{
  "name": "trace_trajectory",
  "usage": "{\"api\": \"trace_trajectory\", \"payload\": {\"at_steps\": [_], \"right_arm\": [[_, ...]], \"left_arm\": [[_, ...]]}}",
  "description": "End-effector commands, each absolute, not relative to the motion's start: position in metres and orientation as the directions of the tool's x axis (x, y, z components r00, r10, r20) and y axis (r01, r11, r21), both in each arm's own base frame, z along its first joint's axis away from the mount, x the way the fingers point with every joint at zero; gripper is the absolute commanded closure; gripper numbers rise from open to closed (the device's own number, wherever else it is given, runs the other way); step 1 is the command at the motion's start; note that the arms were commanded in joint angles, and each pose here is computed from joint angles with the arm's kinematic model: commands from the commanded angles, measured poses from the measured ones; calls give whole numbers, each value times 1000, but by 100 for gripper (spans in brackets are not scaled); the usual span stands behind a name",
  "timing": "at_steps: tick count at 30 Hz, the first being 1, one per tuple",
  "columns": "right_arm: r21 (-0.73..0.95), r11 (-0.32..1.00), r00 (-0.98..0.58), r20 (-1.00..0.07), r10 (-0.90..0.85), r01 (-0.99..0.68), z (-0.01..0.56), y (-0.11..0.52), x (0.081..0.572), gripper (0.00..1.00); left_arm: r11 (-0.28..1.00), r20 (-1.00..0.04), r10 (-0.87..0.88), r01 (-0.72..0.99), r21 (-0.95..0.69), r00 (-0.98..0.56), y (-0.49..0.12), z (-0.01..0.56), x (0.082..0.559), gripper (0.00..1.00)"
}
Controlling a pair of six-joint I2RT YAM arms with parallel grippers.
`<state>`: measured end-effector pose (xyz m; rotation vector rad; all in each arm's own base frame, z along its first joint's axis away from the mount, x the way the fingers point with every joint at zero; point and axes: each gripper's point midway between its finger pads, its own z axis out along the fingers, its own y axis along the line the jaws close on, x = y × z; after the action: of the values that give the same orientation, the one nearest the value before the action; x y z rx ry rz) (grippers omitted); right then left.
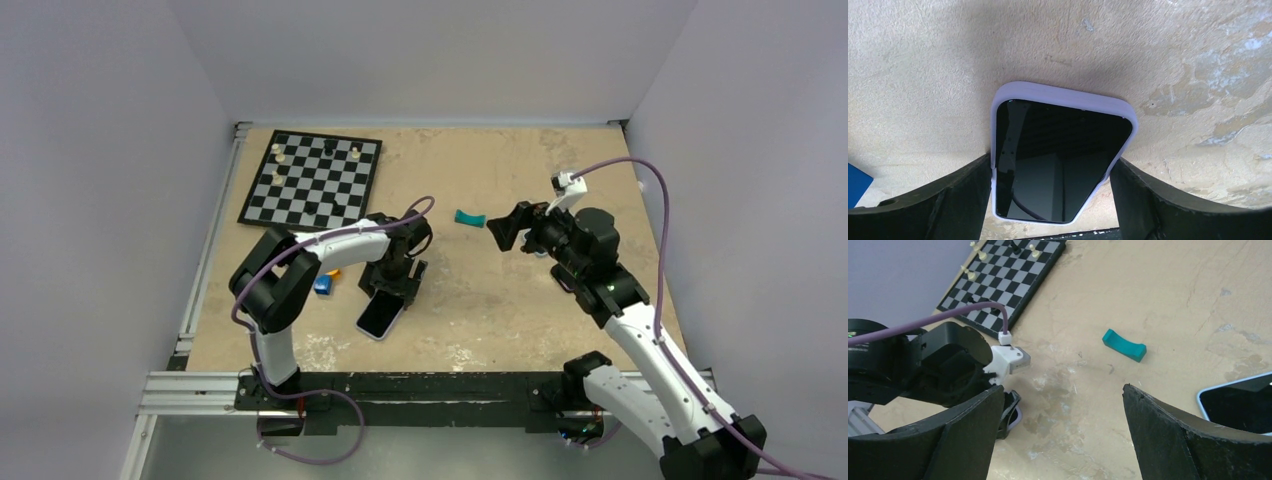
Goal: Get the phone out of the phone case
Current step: Pick up the phone at the center of the board.
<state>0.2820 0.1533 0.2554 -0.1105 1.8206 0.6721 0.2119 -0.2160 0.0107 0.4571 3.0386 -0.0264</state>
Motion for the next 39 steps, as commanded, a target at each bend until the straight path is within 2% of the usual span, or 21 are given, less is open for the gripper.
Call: {"api": "trace_trajectory", "payload": {"at_steps": [1, 4, 8, 12, 17, 23, 30, 39], "right_arm": [[339, 870, -399, -898, 186, -358, 235, 147, 289, 8], [344, 890, -487, -857, 168, -298, 209, 144, 289, 7], [408, 866, -592, -787, 172, -290, 182, 155, 283, 4], [421, 856, -630, -761, 155, -298, 158, 160, 278, 5], [489, 779, -646, -750, 144, -393, 145, 190, 273, 9], [568, 619, -652, -749, 117, -542, 144, 262, 245, 9], [618, 490, -661, -743, 108, -614, 130, 311, 211, 11], [626, 402, -604, -772, 198, -668, 132, 339, 212, 10]], "left_arm": [[947, -30, 275, 276, -162, -961, -250, -21, 200, 34], [944, -67, 270, 278, -175, -960, -252, -22, 204, 57], [949, -177, 259, 284, -134, -949, -244, -7, 218, 91], [961, -292, 226, 262, -92, -929, -230, 14, 227, 100], [972, -444, 89, 176, -157, -892, -223, 47, 233, 100], [955, -539, -114, 58, -292, -834, -221, 88, 238, 100], [915, -576, -276, -28, -402, -770, -210, 116, 235, 100], [890, -575, -306, -14, -455, -759, -213, 118, 231, 100]]}}
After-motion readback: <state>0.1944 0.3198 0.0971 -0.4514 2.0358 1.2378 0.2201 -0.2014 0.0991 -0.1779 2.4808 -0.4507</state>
